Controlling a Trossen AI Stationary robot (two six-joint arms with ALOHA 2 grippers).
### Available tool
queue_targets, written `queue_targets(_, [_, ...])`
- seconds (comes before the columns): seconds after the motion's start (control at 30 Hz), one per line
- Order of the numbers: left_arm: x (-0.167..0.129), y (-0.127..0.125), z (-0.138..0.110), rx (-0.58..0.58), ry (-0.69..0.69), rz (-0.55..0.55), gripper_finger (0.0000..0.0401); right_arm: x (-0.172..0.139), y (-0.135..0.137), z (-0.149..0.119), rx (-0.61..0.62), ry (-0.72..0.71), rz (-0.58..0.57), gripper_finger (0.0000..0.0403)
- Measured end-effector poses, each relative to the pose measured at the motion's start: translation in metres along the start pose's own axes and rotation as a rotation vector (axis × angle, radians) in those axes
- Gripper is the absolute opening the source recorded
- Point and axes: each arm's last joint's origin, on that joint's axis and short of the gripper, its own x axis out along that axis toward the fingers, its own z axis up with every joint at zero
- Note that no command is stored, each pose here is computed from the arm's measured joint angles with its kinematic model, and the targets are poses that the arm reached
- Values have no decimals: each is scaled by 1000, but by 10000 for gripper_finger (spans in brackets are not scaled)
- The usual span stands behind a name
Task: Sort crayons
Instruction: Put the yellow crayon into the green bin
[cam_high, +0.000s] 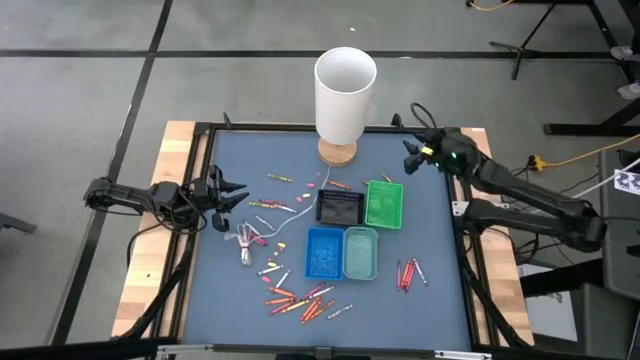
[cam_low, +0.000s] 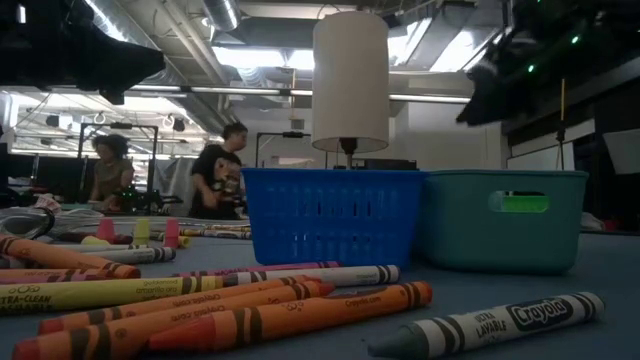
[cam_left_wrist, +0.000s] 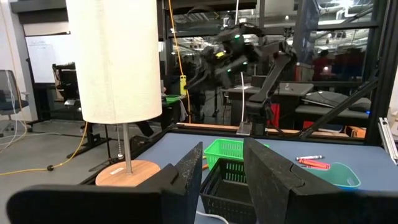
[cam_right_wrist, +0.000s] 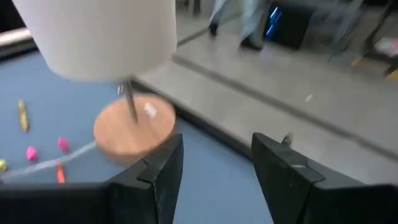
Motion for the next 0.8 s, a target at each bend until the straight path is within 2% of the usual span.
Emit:
queue_targets(0.23, [0, 0, 0, 0, 0, 0, 102, 44, -20, -21, 57, 229, 112, 191])
queue_targets(0.5, [0, 0, 0, 0, 1, 0, 102, 81, -24, -50, -70, 405, 126, 191])
queue_targets(0.7, [0, 0, 0, 0, 2, 0, 102, 99, -19, -69, -87, 494, 286, 191])
queue_targets(0.8, [0, 0, 0, 0, 2, 0, 102, 104, -18, -77, -81, 537, 312, 191])
